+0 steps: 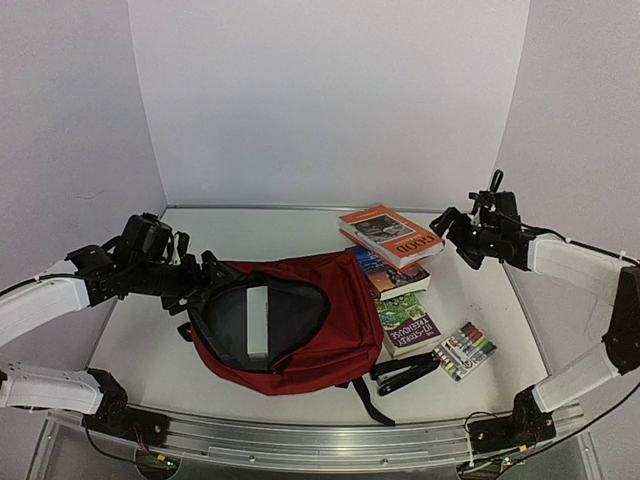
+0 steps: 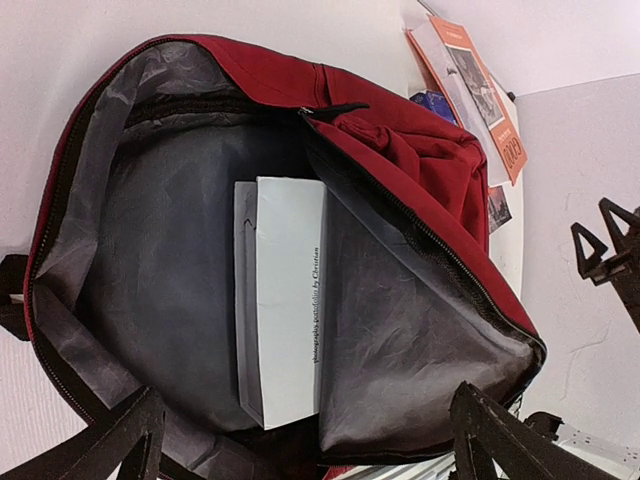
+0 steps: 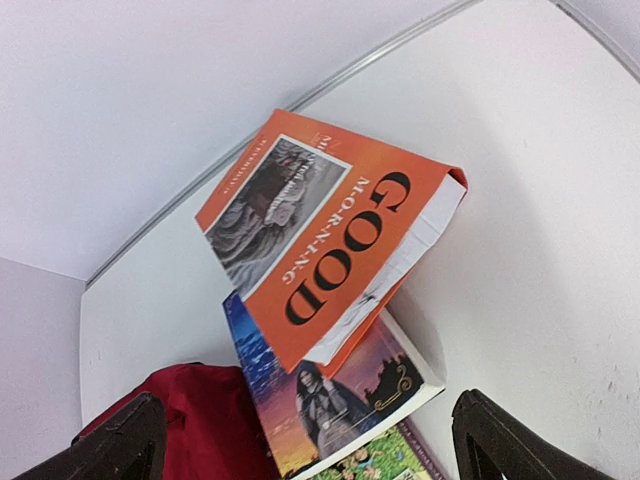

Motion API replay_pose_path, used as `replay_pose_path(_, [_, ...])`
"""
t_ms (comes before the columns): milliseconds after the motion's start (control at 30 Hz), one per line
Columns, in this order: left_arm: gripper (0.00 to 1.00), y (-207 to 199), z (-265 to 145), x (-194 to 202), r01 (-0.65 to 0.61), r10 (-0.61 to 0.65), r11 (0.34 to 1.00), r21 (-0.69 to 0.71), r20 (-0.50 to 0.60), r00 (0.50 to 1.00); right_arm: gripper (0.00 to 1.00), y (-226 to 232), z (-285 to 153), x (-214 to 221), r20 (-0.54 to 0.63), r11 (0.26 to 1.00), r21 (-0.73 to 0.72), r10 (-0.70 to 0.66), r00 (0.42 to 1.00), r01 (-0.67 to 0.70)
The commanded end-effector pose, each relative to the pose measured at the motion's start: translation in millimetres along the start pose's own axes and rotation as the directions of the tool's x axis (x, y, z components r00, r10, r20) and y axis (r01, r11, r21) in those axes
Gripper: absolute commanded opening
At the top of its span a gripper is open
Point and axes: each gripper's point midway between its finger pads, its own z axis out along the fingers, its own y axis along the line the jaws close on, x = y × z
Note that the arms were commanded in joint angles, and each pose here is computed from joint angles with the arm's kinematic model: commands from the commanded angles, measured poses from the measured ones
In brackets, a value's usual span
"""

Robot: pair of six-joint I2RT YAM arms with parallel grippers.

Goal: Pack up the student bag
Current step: Pick up the book from the center of the board.

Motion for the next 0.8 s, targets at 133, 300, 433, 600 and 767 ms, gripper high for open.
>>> replay_pose_path(133, [1.0, -12.8, 0.1, -7.5, 0.026, -0.027, 0.996, 0.081, 0.013, 1.0, 0.98, -12.3, 64.4, -2.5, -0.079, 0.992, -0.116, 0.043, 0.996, -0.052])
replay_pose_path(300, [1.0, -14.0, 4.4, -10.4, 0.025, -0.026, 0.995, 0.094, 0.009, 1.0, 0.98, -24.0, 94.1, 7.4, -0.115, 0.989, -0.111, 0.089, 0.989, -0.102])
replay_pose_path(433, [1.0, -15.1, 12.4, -9.8, 0.039, -0.037, 0.993, 0.107, -0.021, 0.999, 0.98, -32.5, 111.0, 13.9, -0.115, 0.984, -0.109, 0.125, 0.985, -0.138])
replay_pose_path(600, [1.0, -28.1, 18.5, -7.7, 0.021, -0.012, 0.984, 0.176, -0.052, 0.999, 0.98, -27.3, 131.0, 13.0, -0.104, 0.962, -0.184, 0.184, 0.977, -0.201])
replay_pose_path(767, [1.0, -30.3, 24.8, -6.5, 0.02, -0.007, 0.983, 0.181, -0.074, 0.997, 0.94, -26.3, 149.9, 11.2, -0.097, 0.945, -0.218, 0.226, 0.969, -0.242])
